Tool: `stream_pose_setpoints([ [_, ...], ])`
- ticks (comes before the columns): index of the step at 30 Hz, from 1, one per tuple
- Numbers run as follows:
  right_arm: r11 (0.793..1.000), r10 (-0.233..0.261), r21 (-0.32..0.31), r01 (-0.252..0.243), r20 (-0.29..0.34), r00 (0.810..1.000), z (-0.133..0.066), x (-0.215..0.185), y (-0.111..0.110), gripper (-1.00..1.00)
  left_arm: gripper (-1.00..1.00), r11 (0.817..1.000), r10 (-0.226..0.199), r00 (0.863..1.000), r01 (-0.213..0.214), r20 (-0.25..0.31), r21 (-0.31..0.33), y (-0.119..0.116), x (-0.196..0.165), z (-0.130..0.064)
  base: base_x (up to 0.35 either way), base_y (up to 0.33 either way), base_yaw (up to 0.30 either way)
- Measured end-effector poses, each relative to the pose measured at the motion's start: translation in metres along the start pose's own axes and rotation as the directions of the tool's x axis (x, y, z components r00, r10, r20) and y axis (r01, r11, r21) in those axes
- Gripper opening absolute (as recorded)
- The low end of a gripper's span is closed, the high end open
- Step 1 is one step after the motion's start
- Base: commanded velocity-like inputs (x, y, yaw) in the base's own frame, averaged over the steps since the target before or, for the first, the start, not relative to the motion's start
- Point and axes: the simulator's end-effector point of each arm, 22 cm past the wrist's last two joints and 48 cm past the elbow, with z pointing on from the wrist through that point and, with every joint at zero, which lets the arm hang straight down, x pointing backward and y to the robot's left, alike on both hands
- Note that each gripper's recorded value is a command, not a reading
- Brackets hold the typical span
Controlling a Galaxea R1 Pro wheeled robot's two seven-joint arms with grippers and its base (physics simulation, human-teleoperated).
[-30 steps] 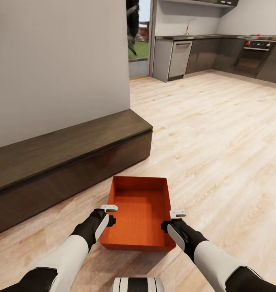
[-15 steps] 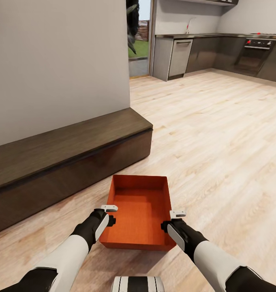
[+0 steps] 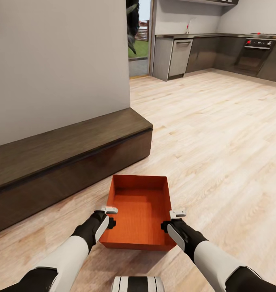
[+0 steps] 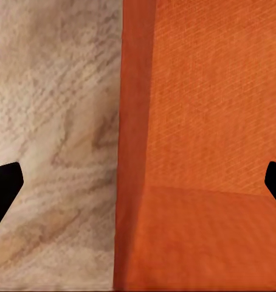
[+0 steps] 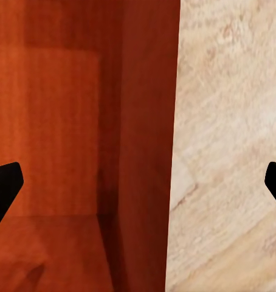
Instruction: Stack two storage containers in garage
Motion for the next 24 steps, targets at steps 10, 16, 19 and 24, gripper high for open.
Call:
stream_pose_setpoints([
  [10, 1.000, 0.000, 0.000, 0.000, 0.000, 1.000, 0.000, 0.000, 0.000, 1.00, 1.00, 1.000, 0.009, 0.999, -0.009, -0.041, -0.001, 0.000, 0.019, 0.006, 0.000, 0.000, 0.000],
  [16, 1.000, 0.000, 0.000, 0.000, 0.000, 1.000, 0.000, 0.000, 0.000, 1.00, 1.00, 1.000, 0.008, 0.999, -0.008, -0.033, 0.004, -0.001, 0.015, 0.005, 0.000, 0.000, 0.000],
  [19, 1.000, 0.000, 0.000, 0.000, 0.000, 1.000, 0.000, 0.000, 0.000, 1.00, 1.00, 1.000, 0.007, 0.999, -0.007, -0.032, 0.004, -0.002, 0.015, 0.005, 0.000, 0.000, 0.000],
  [24, 1.000, 0.000, 0.000, 0.000, 0.000, 1.000, 0.000, 0.000, 0.000, 1.00, 1.00, 1.000, 0.008, 1.000, -0.008, -0.031, 0.005, -0.002, 0.014, 0.005, 0.000, 0.000, 0.000],
])
